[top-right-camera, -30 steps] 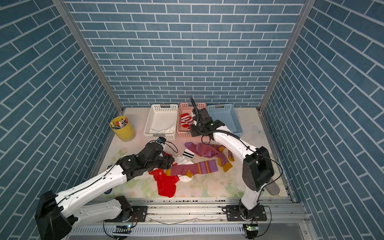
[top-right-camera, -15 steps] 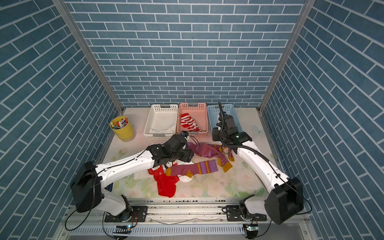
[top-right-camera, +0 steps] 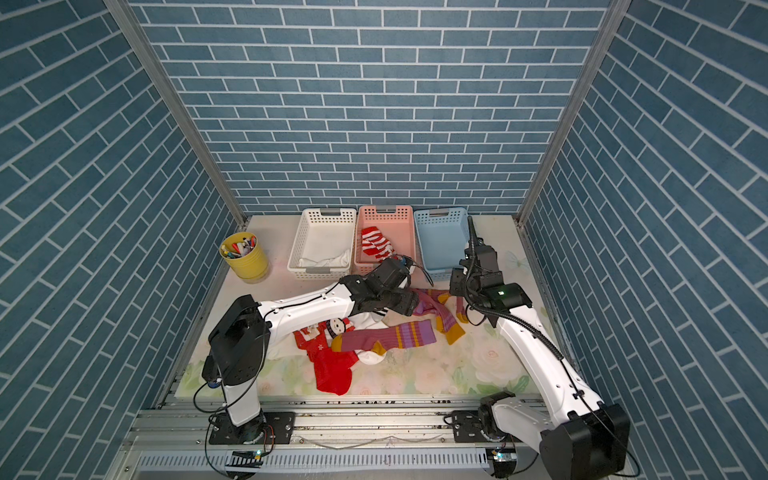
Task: Sort the socks into the basket by color
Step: Pick up the sock at the center of the board.
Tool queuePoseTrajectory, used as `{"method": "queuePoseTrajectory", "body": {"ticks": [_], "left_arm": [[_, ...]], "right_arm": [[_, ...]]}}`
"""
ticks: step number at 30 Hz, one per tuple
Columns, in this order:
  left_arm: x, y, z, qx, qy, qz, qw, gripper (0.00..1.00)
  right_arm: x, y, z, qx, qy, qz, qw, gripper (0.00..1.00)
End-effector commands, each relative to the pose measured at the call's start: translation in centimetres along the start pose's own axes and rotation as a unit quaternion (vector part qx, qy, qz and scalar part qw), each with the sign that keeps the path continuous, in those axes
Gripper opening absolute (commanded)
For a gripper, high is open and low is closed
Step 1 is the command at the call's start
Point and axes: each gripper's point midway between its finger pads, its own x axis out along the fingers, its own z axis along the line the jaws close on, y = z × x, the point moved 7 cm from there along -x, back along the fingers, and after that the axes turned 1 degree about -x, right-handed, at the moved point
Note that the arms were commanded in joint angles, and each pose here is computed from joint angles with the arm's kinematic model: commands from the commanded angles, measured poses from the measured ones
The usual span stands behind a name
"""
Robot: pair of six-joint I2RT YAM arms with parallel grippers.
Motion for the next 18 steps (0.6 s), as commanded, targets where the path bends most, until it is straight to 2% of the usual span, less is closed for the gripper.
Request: {"method": "queuePoseTrajectory", "body": {"ticks": [1, 5, 13, 18], "left_arm": [[0.6, 0.0, -0.3, 0.014, -0.006, 0.015, 1.000, 0.77], [1.5, 0.1, -0.2, 0.017, -0.013, 0.020, 1.000, 0.76], [3.0, 0.1, -0.4, 0.026, -0.012, 0.035, 0.999, 0.64], [3.2, 0.1, -0.5, 0.032, -0.008, 0.036, 0.999, 0.54]], "right_arm": [[-0.3, 0.9, -1.0, 0.015, 0.012, 0.013, 1.000, 0.49], [-0.1, 0.9, -1.4, 0.024, 0.012, 0.014, 1.000, 0.49], [0.1, 0.7, -1.7, 0.030, 0.012, 0.013, 0.999, 0.48], [0.2, 0.8, -1.9, 0.035, 0.013, 0.011, 0.999, 0.47]]}}
